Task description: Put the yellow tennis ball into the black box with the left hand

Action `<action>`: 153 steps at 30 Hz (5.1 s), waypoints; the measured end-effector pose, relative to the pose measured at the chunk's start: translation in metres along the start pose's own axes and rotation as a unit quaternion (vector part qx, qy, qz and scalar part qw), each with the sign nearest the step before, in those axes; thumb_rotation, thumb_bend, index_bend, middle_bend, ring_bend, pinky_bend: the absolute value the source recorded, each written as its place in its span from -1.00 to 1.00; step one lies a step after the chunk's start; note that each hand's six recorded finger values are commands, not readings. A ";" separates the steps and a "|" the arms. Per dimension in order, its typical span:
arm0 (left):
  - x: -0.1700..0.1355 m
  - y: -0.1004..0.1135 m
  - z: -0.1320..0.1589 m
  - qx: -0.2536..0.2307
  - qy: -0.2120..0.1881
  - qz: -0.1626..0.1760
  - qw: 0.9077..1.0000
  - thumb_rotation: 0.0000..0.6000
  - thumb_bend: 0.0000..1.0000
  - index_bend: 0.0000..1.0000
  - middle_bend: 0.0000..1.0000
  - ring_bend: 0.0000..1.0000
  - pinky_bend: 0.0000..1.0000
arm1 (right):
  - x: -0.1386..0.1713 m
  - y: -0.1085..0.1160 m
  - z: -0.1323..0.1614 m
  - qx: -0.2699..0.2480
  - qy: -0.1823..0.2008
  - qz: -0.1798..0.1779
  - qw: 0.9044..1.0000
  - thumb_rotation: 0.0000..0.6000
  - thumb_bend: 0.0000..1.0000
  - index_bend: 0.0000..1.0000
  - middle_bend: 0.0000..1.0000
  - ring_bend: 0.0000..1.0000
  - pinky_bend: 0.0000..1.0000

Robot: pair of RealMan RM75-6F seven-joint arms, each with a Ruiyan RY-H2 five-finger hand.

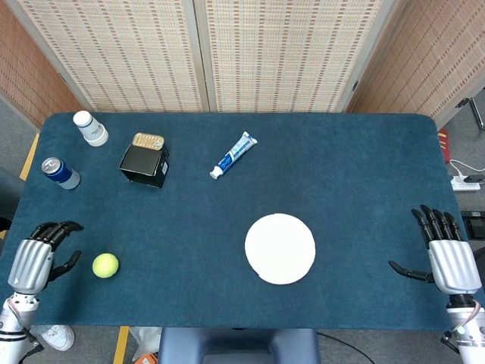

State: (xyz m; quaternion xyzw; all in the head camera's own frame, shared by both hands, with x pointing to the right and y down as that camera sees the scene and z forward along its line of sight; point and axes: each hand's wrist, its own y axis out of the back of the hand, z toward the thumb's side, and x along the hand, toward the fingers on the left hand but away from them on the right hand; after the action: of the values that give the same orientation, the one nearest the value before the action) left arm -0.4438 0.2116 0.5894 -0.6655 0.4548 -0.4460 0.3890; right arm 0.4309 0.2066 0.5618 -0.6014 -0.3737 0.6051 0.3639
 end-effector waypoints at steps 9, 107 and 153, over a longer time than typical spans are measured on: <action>0.000 -0.002 0.001 0.011 0.001 -0.010 1.000 1.00 -0.36 1.00 1.00 1.00 1.00 | 0.000 0.000 -0.001 -0.001 -0.001 0.000 1.000 0.74 -1.00 -0.90 -1.00 -1.00 -1.00; 0.043 -0.159 0.006 0.081 -0.032 -0.186 0.979 1.00 0.38 1.00 1.00 1.00 1.00 | 0.004 -0.005 0.009 0.019 0.029 -0.008 0.999 0.74 -1.00 -0.87 -1.00 -1.00 -1.00; 0.137 -0.177 0.043 -0.003 -0.004 -0.199 0.980 -0.04 -0.05 -0.17 -0.26 -0.34 0.12 | -0.011 -0.012 0.008 0.027 0.013 0.003 1.000 0.74 -1.00 -0.87 -1.00 -1.00 -1.00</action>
State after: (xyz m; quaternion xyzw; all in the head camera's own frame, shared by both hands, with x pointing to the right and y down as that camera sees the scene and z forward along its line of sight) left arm -0.3317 0.1360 0.7725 -0.7461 0.3128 -0.5101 0.2920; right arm 0.4226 0.2024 0.5772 -0.6005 -0.3508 0.6083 0.3826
